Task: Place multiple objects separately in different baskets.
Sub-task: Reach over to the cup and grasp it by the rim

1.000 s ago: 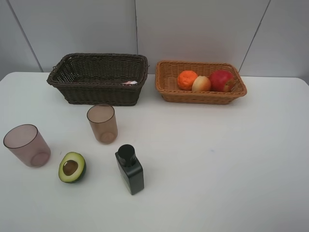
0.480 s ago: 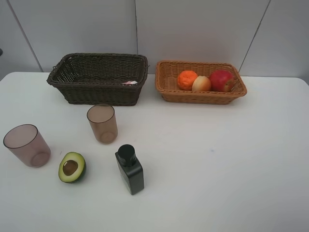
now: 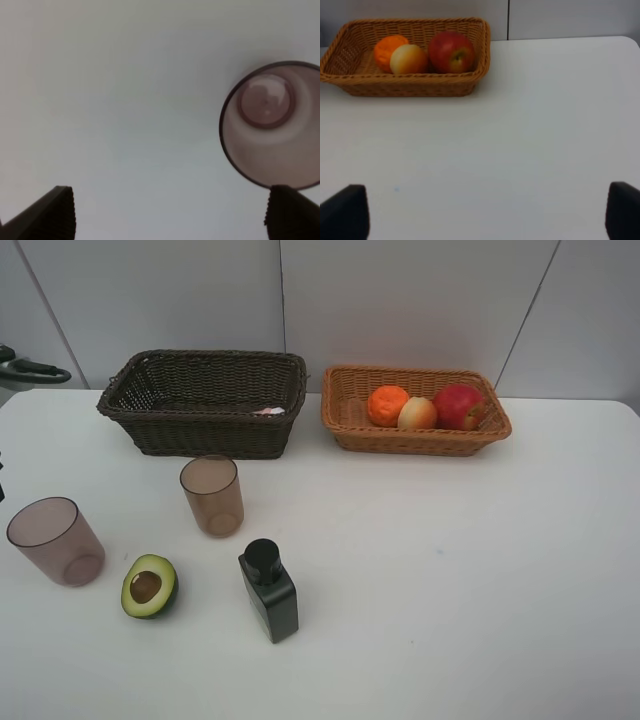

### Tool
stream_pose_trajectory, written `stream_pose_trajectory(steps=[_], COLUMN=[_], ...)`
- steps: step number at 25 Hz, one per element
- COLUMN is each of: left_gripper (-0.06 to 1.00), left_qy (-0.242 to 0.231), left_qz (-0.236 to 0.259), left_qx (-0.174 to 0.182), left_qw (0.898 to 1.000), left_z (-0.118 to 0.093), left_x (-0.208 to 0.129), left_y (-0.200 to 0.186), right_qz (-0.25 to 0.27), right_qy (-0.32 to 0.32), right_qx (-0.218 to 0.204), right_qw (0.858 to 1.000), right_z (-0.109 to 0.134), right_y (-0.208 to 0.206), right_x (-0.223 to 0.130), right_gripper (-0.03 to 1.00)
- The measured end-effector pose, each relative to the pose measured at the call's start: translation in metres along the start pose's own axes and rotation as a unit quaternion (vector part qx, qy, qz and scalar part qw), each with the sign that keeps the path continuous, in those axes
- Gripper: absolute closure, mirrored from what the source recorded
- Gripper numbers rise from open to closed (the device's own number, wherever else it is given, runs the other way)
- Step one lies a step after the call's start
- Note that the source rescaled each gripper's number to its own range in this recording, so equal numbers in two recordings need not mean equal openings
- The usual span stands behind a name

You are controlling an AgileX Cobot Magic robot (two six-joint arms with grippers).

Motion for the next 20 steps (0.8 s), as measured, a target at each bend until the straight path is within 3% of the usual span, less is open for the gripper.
stream_pose_trajectory(steps=[20], left_gripper=[-0.06], left_qy=[0.019], left_qz=[0.05], left_qx=[-0.039], left_qw=[0.998], left_z=[-0.007], left_x=[0.024], left_y=[0.078], right_qz=[0.0], right_qy=[0.0], right_qx=[0.0], right_qw=[1.0], right_z=[0.0], right_y=[0.0], right_x=[0.0], right_gripper=[-0.03])
Point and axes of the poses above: a point on each arm's last joint axis where the gripper is mounted, y pointing out along that axis toward the gripper, z along the wrist's bending axis when the last joint is at zero, x = y × z, the point moved 2 cm from there along y, pointing out along that axis toward the gripper, and after that the axes turned 5 degrees about y, right-handed, at the moved point
